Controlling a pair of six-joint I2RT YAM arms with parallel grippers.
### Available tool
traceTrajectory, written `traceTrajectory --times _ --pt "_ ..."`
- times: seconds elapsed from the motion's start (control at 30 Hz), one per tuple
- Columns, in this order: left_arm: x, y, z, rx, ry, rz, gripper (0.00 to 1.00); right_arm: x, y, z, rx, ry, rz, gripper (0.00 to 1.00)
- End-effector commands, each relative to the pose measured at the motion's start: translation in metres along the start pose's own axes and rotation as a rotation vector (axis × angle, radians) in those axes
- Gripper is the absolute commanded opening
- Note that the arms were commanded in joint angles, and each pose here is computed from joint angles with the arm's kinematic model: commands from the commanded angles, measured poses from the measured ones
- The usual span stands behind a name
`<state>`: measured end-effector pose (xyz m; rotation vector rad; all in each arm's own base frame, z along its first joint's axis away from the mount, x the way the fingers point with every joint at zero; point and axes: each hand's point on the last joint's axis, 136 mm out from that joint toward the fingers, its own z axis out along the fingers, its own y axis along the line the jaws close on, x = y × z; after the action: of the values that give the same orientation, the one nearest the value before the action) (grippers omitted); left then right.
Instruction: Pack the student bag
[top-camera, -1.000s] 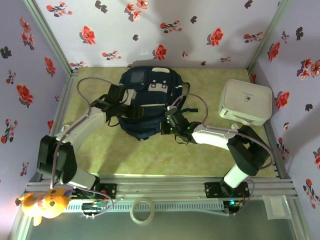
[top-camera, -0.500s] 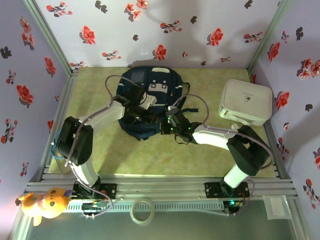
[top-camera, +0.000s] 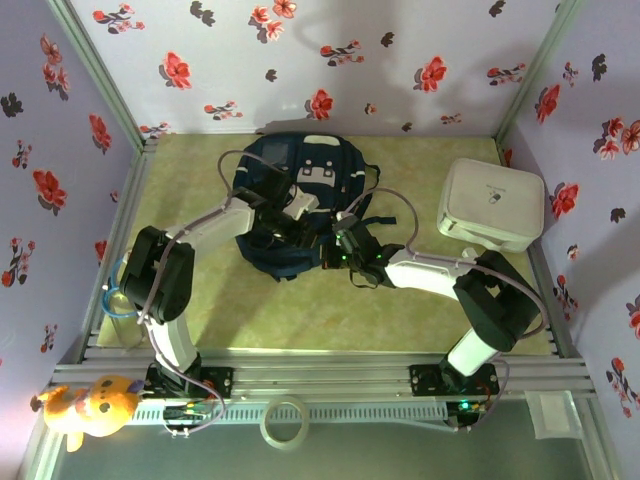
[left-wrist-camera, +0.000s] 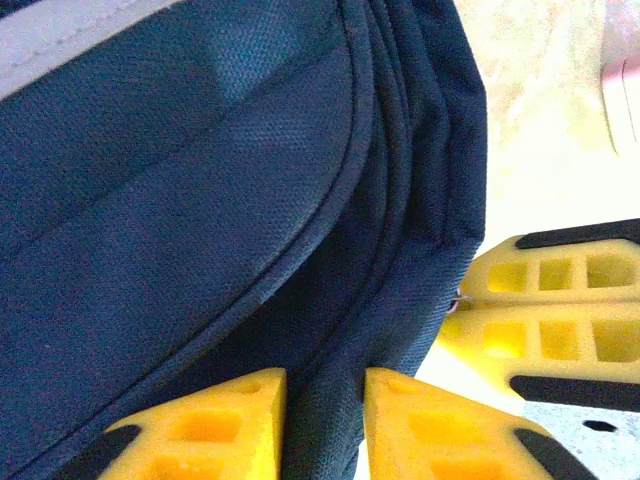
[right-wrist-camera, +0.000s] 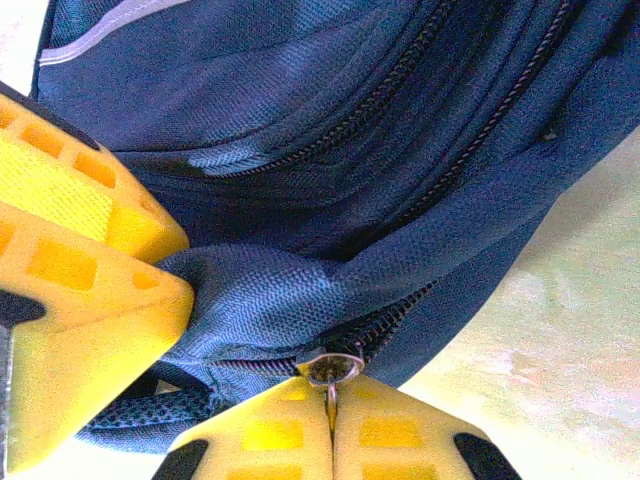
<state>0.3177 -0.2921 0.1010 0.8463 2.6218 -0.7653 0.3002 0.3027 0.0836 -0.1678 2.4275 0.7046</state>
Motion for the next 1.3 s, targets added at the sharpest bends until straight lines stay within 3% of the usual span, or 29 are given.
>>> traceTrajectory --times 0.0,0.1,0.13,0.37,0.7,0.93,1.27 --pt "0.003 -0.007 -0.004 0.024 0.030 0.029 0.15 -0.013 -0.003 -0.008 -0.008 -0.035 0.031 0.00" --pt "0.005 -0.010 -0.011 0.023 0.035 0.041 0.00 -0.010 -0.014 -0.010 -0.014 -0.010 0.034 0.03" --pt "0.006 -0.011 -0.015 0.020 0.038 0.059 0.00 -0.009 -0.020 -0.013 -0.005 -0.003 0.030 0.03" --pt "0.015 -0.009 -0.033 -0.035 0.046 0.074 0.00 -0.017 -0.050 -0.025 0.046 0.031 -0.027 0.05" --pt "0.027 -0.015 -0.048 -0.051 0.062 0.080 0.00 -0.046 -0.080 -0.029 0.160 -0.022 -0.033 0.06" --pt "0.029 -0.024 -0.054 -0.038 0.050 0.083 0.00 -0.061 -0.118 -0.028 0.350 -0.008 0.052 0.02" --pt "0.044 -0.026 -0.060 -0.043 0.060 0.062 0.00 -0.101 -0.131 -0.012 0.312 -0.033 0.034 0.04"
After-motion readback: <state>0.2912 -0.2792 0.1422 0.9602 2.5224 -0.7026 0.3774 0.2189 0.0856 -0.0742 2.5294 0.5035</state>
